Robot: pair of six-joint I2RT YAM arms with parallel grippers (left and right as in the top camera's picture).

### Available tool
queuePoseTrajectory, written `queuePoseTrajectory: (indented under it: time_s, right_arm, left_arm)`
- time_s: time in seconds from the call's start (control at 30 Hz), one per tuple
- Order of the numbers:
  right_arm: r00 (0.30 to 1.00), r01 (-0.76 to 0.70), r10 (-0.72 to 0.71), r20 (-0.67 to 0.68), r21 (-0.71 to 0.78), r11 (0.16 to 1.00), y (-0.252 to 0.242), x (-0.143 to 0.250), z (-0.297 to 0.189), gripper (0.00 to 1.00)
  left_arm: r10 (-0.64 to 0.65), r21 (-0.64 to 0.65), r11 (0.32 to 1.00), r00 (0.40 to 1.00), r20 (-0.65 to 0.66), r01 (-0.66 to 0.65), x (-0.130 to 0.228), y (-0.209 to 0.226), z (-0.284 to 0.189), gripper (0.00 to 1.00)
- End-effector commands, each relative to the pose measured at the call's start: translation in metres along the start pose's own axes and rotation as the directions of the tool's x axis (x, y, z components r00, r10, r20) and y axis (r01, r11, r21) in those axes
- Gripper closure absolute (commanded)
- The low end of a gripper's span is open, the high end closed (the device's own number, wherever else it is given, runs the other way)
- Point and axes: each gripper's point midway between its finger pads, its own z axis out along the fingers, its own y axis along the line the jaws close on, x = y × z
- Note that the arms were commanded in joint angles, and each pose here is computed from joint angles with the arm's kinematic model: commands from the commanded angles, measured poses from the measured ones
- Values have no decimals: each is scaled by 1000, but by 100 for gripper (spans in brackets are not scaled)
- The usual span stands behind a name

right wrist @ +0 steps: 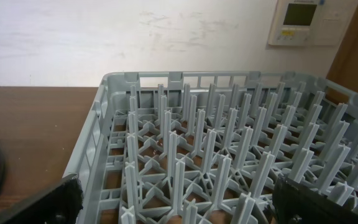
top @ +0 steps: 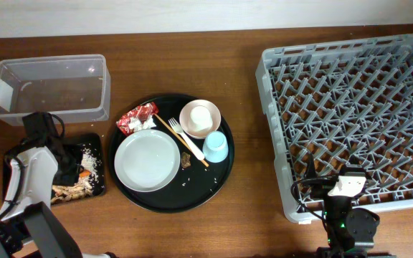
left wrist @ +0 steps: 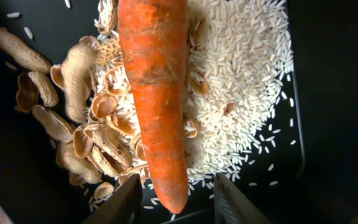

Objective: Sort waste into correct bins and load items into the dishwasher rack

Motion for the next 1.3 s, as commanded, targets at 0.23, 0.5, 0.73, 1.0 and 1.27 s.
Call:
queuePoseTrajectory:
  time_s: [0.23,0.5,0.73,1.0,1.27]
  right_arm:
    - [1000,6,-6,-8,18,1000,-3,4,0,1]
    - [1000,6,-6,-8,18,1000,-4,4,0,1]
    - [1000,6,-6,-8,18,1000,-4,4,0,1]
    - [1000,6,-6,-8,18,1000,-3,4,0,1]
    - [1000,6,-6,-8,18,1000,-4,4,0,1]
  left_arm:
    - [363,182,919,931,-48,-349,11,-32,-35,43]
    - [754,575,524,656,29,-628,106,-60,-132,37]
    - [913,561,301,402,63,-771,204,-58,-141,36]
    - [980,500,115,180,84,-858,285,-52,-119,36]
    - [982,289,-41,15,188,-956,294,-69,-73,36]
